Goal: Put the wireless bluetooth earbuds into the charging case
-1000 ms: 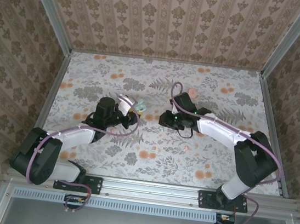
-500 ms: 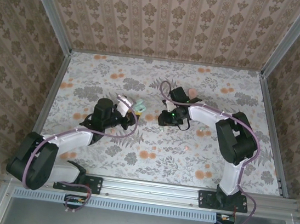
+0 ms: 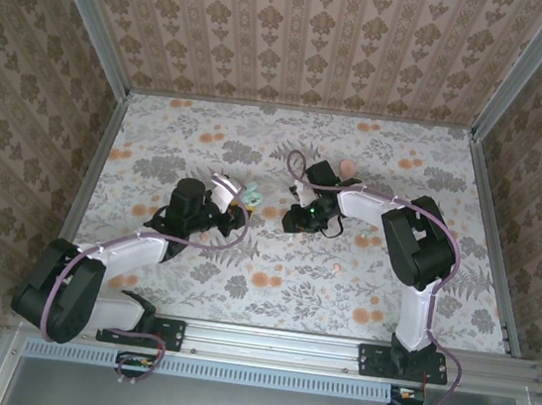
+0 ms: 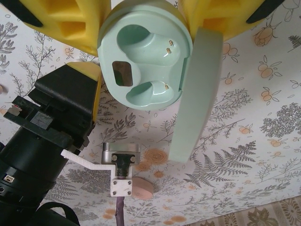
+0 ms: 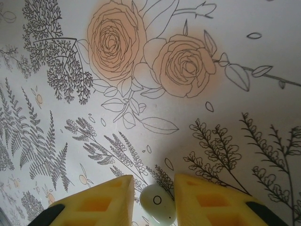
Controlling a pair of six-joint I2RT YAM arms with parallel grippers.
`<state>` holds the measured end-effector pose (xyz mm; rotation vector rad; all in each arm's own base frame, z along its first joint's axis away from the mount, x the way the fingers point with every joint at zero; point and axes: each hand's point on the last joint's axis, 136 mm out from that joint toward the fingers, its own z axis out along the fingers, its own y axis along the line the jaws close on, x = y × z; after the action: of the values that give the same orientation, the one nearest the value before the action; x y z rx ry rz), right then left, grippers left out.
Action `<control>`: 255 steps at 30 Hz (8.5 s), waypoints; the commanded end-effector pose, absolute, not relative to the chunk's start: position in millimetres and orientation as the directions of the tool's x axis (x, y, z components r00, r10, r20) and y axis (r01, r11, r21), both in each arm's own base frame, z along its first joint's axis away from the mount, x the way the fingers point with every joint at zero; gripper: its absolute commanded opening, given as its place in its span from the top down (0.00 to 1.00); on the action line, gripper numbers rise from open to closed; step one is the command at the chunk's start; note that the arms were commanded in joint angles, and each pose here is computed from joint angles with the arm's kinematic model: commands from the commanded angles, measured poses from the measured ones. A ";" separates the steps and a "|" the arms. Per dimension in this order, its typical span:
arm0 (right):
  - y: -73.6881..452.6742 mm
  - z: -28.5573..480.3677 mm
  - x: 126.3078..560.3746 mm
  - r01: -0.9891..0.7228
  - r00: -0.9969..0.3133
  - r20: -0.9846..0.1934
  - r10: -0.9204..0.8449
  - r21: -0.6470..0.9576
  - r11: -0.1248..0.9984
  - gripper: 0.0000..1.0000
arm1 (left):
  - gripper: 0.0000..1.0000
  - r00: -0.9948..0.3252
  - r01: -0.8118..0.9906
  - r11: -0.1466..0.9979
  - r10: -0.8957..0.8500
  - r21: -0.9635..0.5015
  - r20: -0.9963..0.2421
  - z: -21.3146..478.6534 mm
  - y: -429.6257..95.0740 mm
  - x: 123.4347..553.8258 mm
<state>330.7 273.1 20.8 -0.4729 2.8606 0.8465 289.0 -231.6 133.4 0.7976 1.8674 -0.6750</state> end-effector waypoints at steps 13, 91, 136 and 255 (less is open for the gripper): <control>269.3 19.4 304.4 -0.301 -0.954 -0.164 -0.253 0.521 0.799 0.69 | 0.88 -0.324 0.764 0.632 0.206 -0.127 -0.923 141.3 -231.4 288.4; 307.7 218.8 302.3 -0.186 -0.775 -0.621 0.115 0.398 0.899 0.89 | 0.88 -0.051 0.946 0.324 0.168 0.006 -0.984 195.3 -307.5 246.9; 271.5 273.1 289.6 -0.159 -0.741 -0.628 0.238 0.508 0.847 0.65 | 0.88 -0.009 0.942 0.332 0.182 0.053 -0.983 199.7 -302.9 243.6; 218.7 247.3 297.9 -0.260 -0.863 -0.497 0.088 0.587 0.767 0.88 | 0.88 -0.033 0.983 0.183 0.175 0.000 -0.984 209.5 -315.8 237.0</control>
<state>304.3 196.5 213.5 -0.0277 2.5439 0.8074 236.8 -310.4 190.8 1.1845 1.4900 -0.9394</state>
